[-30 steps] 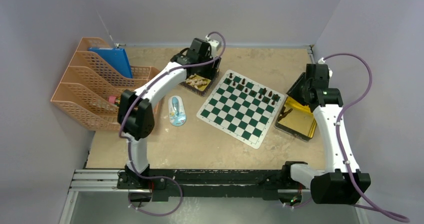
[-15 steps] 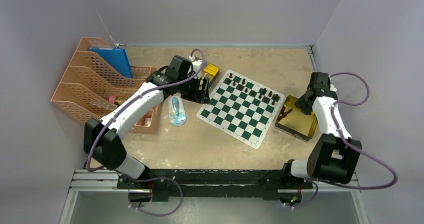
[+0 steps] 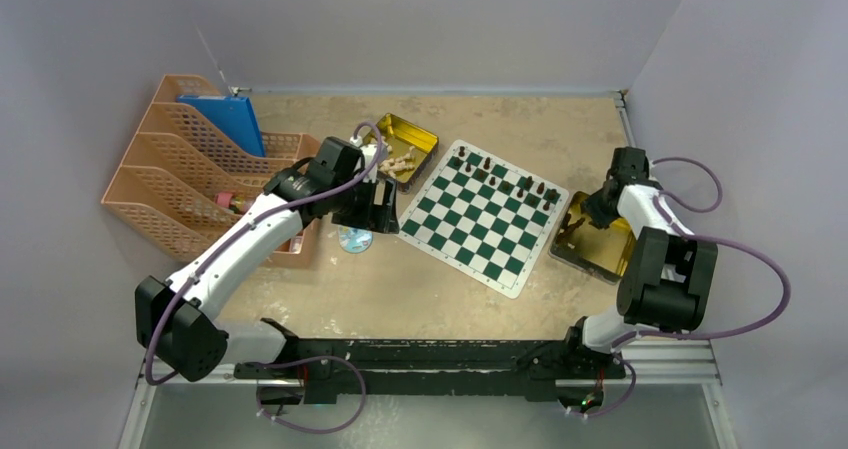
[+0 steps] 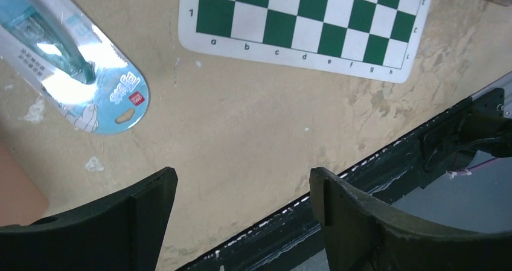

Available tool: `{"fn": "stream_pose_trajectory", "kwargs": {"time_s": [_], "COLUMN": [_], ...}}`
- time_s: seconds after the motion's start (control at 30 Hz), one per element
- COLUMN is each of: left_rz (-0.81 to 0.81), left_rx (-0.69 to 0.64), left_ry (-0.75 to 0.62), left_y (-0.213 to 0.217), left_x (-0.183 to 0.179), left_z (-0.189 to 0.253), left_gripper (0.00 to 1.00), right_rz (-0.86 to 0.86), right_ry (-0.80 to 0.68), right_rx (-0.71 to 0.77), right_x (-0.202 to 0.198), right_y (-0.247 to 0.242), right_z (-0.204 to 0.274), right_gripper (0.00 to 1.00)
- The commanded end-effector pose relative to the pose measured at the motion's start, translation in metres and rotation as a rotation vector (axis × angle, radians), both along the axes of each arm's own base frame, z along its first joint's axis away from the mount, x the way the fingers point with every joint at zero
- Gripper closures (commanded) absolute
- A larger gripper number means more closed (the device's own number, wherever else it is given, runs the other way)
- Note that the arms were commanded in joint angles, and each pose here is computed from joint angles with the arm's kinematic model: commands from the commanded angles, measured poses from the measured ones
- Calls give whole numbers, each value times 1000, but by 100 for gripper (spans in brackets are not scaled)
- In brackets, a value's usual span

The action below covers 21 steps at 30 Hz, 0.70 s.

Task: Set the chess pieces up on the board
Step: Pick up the chess piece from the storage box.

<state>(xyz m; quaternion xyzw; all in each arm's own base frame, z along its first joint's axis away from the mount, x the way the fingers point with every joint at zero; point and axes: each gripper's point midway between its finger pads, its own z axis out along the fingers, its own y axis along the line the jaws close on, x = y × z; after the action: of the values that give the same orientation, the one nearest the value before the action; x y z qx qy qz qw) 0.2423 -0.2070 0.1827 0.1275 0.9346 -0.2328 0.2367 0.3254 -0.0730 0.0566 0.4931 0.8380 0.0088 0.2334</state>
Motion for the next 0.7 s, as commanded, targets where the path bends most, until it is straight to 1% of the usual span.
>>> {"fn": "stream_pose_trajectory", "kwargs": {"time_s": [0.0,0.27,0.5,0.67], "left_rz": [39,-25,-29,-35], "left_rx": [-6,-52,-49,-60], "left_ry": [-11,-40,-54,-54], "left_y": [8,-2,0,0], "left_x": [-3,-3,-5,-7], "left_z": [4,16,20,25], "left_gripper": [19,23,25,27], "right_rz": [-43,-63,-68,-79], "right_ry": [-38,-13,20,35], "right_rx": [21,44,45,25], "right_x": [9,9,5,3], "right_y": [-1,1,1,-4], "right_z": [0,-15,-30,-35], "right_gripper": [66,66,67,70]}}
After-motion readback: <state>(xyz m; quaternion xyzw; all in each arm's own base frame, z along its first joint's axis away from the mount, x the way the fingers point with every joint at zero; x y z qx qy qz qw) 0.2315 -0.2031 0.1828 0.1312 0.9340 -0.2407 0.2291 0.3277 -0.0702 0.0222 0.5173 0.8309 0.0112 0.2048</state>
